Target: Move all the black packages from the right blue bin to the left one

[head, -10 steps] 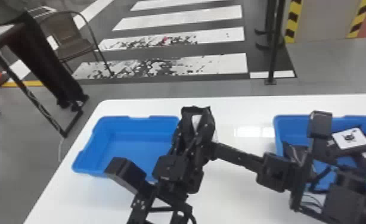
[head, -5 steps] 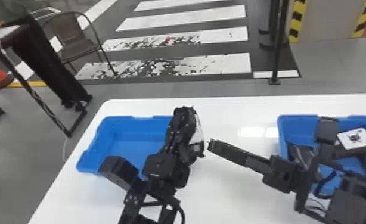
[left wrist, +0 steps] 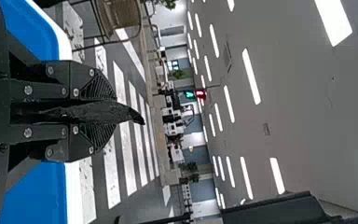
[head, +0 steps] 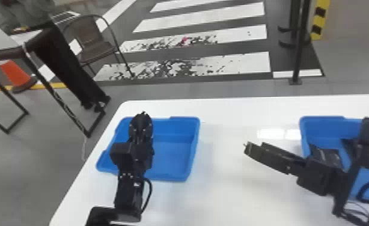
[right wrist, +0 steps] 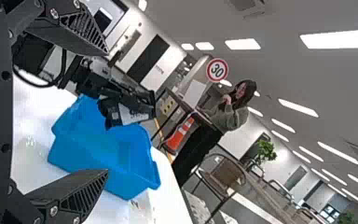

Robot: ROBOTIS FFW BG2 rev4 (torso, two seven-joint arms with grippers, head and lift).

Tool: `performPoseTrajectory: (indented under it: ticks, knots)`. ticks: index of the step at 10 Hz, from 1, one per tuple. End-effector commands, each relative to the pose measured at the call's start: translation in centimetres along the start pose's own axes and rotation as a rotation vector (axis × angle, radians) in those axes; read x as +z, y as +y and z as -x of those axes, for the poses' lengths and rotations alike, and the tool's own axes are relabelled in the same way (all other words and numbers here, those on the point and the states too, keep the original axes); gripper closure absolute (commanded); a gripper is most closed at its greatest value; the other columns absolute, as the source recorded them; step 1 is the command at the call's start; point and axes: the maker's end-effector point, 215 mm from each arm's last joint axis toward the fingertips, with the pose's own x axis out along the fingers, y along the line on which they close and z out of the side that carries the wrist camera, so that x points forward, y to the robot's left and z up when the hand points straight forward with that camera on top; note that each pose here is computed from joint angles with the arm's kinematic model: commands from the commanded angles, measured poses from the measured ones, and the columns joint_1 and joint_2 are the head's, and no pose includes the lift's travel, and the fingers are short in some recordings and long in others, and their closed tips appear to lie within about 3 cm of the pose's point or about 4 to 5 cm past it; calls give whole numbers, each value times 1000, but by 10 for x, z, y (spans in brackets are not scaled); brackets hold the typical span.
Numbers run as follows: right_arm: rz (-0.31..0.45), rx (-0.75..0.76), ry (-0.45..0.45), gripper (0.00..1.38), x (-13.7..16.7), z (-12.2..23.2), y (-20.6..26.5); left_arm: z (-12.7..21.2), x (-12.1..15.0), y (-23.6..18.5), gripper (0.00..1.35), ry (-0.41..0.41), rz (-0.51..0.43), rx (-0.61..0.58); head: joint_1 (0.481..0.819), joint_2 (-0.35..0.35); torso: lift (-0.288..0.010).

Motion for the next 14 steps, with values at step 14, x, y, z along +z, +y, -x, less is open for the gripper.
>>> performPoseTrajectory:
  ticks: [14]
  knots:
    - [166, -923, 94, 157, 29, 175, -156, 80, 84, -53, 203, -139, 178, -179, 695, 134, -154]
